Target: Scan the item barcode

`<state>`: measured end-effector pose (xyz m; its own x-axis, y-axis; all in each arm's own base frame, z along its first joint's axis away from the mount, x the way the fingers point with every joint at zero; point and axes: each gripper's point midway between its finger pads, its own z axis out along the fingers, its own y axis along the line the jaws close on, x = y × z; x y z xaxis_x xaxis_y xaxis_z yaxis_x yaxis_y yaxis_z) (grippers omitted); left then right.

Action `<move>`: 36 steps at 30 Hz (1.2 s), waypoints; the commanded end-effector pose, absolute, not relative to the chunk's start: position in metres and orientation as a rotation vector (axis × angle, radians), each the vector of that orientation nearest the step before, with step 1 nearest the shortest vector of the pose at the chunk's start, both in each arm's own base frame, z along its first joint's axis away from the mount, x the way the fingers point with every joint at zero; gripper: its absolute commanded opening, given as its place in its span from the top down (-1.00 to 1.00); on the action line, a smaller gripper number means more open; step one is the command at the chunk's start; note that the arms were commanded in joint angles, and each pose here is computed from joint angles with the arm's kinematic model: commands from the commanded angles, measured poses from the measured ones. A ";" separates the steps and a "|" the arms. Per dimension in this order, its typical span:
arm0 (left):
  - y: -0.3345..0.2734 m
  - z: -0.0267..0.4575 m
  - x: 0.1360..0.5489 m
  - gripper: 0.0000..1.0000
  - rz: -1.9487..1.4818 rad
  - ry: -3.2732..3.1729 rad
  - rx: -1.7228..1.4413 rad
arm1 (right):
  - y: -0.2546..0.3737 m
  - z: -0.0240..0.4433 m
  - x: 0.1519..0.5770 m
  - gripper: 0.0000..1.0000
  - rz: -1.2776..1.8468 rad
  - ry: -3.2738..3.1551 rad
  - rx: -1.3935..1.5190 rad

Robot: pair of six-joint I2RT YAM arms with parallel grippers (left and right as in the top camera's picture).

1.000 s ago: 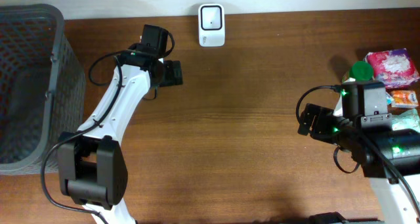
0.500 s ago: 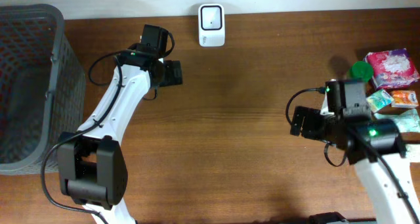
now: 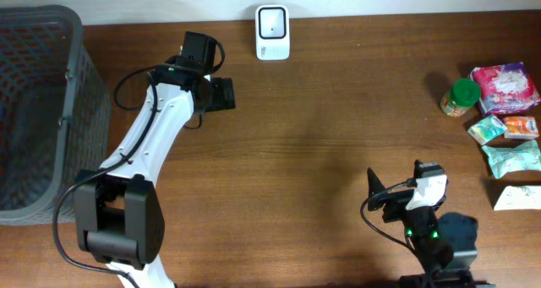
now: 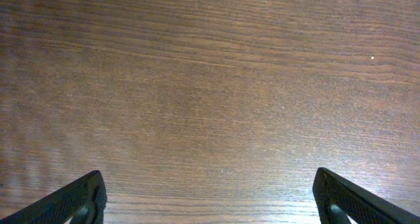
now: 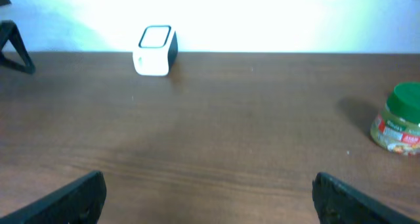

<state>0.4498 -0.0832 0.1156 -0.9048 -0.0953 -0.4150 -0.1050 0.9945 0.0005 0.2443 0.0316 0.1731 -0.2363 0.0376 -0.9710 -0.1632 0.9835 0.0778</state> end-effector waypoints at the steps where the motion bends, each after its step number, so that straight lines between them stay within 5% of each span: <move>1: -0.080 0.112 0.450 -0.98 0.048 2.714 -0.165 | 0.026 0.161 0.243 -0.97 0.156 1.743 -0.083; 36: -0.080 0.112 0.450 -0.98 0.048 2.714 -0.165 | 0.004 0.155 0.246 -0.98 0.000 1.650 -0.021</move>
